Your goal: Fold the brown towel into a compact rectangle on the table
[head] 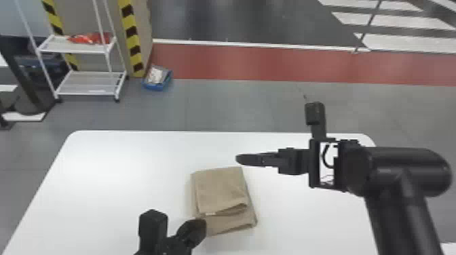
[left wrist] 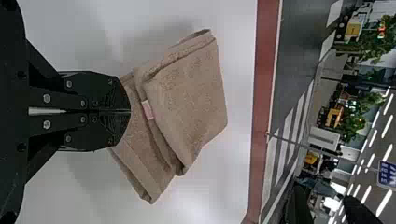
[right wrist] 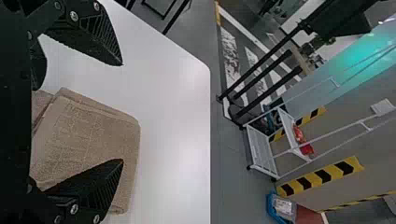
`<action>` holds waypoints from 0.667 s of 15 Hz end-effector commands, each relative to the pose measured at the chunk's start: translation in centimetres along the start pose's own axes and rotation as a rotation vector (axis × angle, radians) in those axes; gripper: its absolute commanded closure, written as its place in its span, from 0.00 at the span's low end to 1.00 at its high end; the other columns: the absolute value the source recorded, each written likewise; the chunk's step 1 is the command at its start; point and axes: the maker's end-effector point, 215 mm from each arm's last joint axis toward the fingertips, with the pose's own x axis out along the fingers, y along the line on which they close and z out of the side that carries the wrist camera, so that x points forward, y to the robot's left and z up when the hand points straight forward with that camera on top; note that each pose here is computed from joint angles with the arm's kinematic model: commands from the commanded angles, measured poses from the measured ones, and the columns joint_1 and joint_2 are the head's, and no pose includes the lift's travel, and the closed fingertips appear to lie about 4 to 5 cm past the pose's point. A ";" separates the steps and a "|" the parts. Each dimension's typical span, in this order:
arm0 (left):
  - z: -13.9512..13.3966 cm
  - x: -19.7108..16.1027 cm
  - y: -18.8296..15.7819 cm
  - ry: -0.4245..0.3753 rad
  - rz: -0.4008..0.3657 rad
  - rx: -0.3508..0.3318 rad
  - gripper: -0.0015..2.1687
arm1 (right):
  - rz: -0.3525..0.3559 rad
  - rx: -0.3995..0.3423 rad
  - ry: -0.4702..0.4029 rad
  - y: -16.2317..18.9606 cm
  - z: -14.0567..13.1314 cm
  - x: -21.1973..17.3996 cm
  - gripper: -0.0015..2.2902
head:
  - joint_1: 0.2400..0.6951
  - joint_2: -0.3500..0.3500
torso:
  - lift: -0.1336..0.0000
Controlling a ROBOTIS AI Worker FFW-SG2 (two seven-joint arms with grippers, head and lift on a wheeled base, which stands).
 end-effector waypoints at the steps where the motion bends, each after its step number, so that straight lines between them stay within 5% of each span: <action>1: 1.9 -0.5 0.9 -0.034 0.017 0.012 0.14 | -0.067 -0.132 0.088 0.3 -1.8 2.1 0.08 | 1.00 0.38 | 1.00; 2: 2.3 -0.7 1.6 -0.040 0.031 0.009 0.05 | -0.075 -0.209 0.104 0.6 -1.8 2.8 0.08 | 1.00 0.40 | 1.00; 5: 2.7 -1.5 2.9 -0.049 0.055 0.000 0.04 | -0.096 -0.411 0.204 1.0 -2.1 5.1 0.10 | 1.00 0.47 | 1.00; 10: 2.6 -2.3 5.8 -0.051 0.106 -0.019 0.04 | 0.074 -0.706 0.302 2.5 -4.2 7.3 0.14 | 1.00 0.57 | 1.00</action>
